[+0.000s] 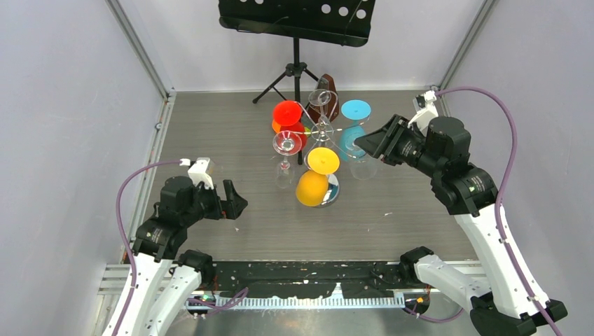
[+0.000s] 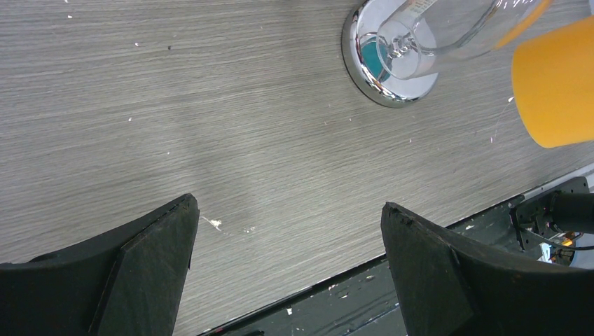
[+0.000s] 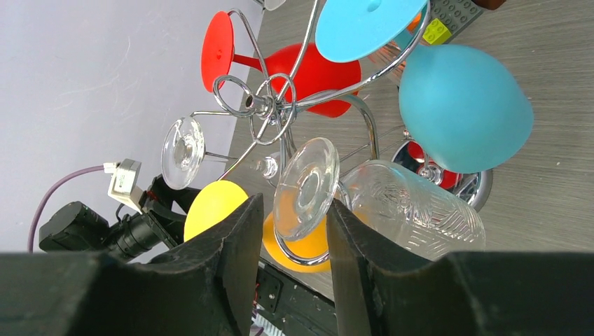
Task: Take the wine glass off the wine glass rack
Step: Pick up the wine glass from the wine rack.
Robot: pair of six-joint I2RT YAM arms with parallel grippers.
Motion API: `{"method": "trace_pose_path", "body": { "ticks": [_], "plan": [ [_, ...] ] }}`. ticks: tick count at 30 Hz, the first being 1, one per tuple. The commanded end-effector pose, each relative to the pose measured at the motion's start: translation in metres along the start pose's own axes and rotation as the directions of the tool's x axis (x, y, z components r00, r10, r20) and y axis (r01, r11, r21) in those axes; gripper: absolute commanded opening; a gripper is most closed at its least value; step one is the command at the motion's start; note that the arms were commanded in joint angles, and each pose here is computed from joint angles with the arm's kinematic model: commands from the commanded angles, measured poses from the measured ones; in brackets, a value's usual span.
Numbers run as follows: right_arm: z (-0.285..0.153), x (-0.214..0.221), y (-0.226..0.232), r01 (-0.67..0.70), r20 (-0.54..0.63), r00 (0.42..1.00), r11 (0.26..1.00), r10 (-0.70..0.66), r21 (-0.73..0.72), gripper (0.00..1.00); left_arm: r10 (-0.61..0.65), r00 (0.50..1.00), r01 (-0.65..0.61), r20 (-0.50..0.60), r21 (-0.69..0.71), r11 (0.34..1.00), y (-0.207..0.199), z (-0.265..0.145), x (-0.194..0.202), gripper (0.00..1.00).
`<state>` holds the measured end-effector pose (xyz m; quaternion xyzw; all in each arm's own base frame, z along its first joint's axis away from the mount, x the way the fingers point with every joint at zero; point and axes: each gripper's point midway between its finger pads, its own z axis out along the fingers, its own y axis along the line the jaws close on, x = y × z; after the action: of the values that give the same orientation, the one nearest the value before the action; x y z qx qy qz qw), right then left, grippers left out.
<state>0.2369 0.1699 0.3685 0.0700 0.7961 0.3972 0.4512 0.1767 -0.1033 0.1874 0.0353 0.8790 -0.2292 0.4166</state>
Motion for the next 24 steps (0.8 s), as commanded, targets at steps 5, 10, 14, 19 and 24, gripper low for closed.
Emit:
{"method": "trace_pose_path", "body": {
  "ticks": [5,10,14,19,24],
  "plan": [
    [0.001,-0.008,0.011,0.001,0.034,0.999,0.999,0.001,-0.055,0.42,0.019,0.999,-0.019,0.034,0.003,1.000,-0.002,-0.003,-0.008,0.99],
    [0.005,-0.003,0.005,-0.004,0.023,1.000,0.999,0.005,-0.041,0.37,0.020,0.999,-0.020,0.036,0.001,1.000,-0.002,-0.003,-0.008,0.99],
    [0.007,0.001,0.000,-0.007,0.017,1.000,1.000,0.007,-0.030,0.35,0.020,0.999,-0.020,0.035,0.001,1.000,-0.002,-0.003,-0.008,0.99],
    [0.006,0.002,-0.003,-0.008,0.020,1.000,1.000,0.008,-0.026,0.27,0.019,0.999,-0.019,0.032,-0.001,1.000,-0.001,-0.002,-0.008,0.99],
    [0.007,0.002,-0.004,-0.008,0.019,1.000,1.000,0.009,-0.024,0.17,0.018,0.999,-0.018,0.030,-0.001,1.000,-0.001,-0.002,-0.008,0.99]
  ]
}}
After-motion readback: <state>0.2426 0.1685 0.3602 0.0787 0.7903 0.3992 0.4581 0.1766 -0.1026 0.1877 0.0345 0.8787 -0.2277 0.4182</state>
